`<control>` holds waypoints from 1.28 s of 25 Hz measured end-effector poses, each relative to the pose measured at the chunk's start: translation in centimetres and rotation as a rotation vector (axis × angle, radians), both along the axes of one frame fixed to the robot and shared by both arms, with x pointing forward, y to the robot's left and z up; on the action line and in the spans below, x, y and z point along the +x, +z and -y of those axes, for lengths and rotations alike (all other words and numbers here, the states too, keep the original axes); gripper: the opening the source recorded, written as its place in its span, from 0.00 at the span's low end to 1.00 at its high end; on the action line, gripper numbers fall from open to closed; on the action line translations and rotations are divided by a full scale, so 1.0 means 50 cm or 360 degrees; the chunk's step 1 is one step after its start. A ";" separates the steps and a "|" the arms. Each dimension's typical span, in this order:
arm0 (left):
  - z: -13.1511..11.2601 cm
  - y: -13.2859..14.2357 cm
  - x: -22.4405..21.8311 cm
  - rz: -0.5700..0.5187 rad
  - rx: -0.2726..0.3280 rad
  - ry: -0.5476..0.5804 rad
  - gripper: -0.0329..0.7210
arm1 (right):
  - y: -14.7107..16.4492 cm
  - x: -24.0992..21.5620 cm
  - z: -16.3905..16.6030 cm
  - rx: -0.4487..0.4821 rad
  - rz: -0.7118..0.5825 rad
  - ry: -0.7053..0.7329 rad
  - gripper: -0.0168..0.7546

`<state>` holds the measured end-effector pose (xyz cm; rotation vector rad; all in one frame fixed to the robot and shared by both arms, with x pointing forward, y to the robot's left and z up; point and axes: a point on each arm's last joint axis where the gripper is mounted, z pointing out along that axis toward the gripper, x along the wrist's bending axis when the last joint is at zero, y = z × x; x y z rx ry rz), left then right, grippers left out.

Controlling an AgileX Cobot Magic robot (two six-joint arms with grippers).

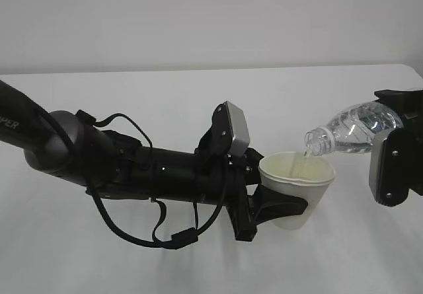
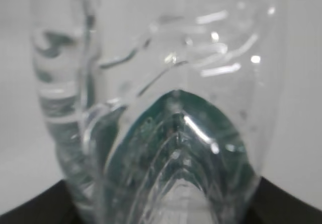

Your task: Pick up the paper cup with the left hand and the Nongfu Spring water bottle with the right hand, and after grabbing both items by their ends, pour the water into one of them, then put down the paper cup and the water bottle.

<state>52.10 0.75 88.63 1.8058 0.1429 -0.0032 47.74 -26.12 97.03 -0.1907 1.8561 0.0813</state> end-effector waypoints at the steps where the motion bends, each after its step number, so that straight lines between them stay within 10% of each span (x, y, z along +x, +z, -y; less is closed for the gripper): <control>1: 0.000 0.000 0.000 0.0000 0.0000 0.0000 0.55 | 0.000 0.000 0.000 -0.0002 0.0000 0.0002 0.54; 32: 0.000 0.000 0.000 0.0000 -0.0003 -0.0002 0.55 | 0.002 0.000 -0.002 -0.0021 0.0024 0.0025 0.55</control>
